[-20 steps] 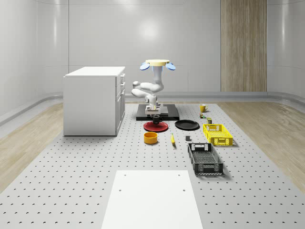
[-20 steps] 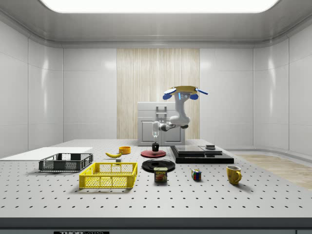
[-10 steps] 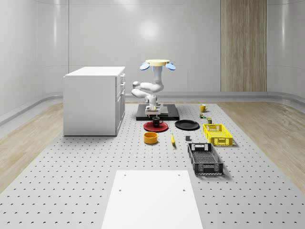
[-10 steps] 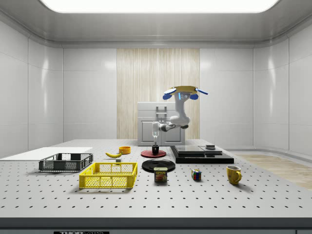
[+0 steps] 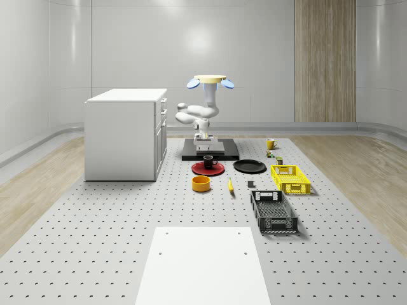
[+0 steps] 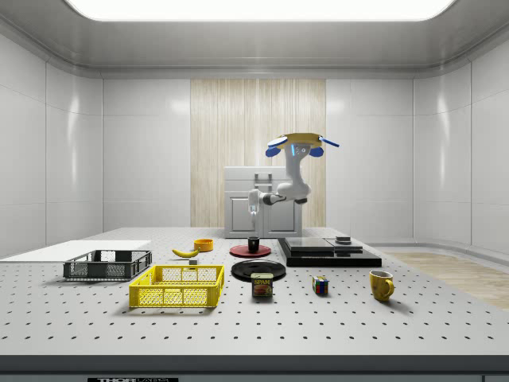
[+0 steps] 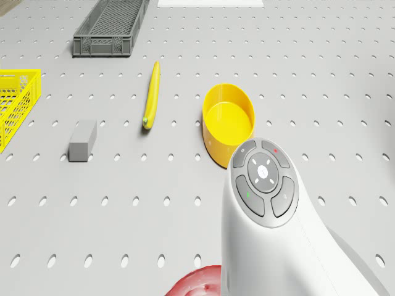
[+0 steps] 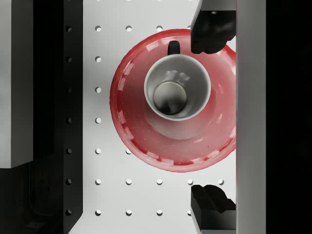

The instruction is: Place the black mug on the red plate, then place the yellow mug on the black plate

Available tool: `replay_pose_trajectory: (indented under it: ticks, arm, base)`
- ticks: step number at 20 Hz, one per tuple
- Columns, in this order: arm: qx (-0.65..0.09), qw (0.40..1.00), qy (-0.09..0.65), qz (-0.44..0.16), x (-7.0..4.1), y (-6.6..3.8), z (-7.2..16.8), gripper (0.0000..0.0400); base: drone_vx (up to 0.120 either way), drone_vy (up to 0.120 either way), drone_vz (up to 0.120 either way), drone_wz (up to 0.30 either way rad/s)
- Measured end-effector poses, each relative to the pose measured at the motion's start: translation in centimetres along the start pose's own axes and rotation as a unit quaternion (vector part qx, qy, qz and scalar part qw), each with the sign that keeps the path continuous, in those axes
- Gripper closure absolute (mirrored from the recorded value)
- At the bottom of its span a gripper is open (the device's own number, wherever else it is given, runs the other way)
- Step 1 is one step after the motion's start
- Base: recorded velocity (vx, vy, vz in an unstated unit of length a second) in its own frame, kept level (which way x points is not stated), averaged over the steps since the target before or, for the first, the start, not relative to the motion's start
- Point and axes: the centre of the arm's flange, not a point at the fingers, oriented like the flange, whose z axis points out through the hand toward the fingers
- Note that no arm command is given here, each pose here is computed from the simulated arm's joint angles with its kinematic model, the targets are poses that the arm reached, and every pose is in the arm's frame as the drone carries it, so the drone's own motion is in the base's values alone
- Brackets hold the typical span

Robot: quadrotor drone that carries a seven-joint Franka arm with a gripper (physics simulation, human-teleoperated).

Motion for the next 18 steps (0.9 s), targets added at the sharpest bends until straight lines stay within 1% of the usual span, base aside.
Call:
replay_pose_trajectory:
  ticks: [1,15,18]
  arm:
    - [0.0,1.0,0.0,0.0,0.0,0.0,-0.07,0.0002]
    - [0.0,1.0,0.0,0.0,0.0,0.0,-0.32,0.0]
    - [0.0,1.0,0.0,0.0,0.0,0.0,-0.33,0.0]
  base:
    - [0.0,0.12,0.08,0.0]
    - [0.0,0.12,0.0,0.0]
    - [-0.107,0.12,0.0,0.0]
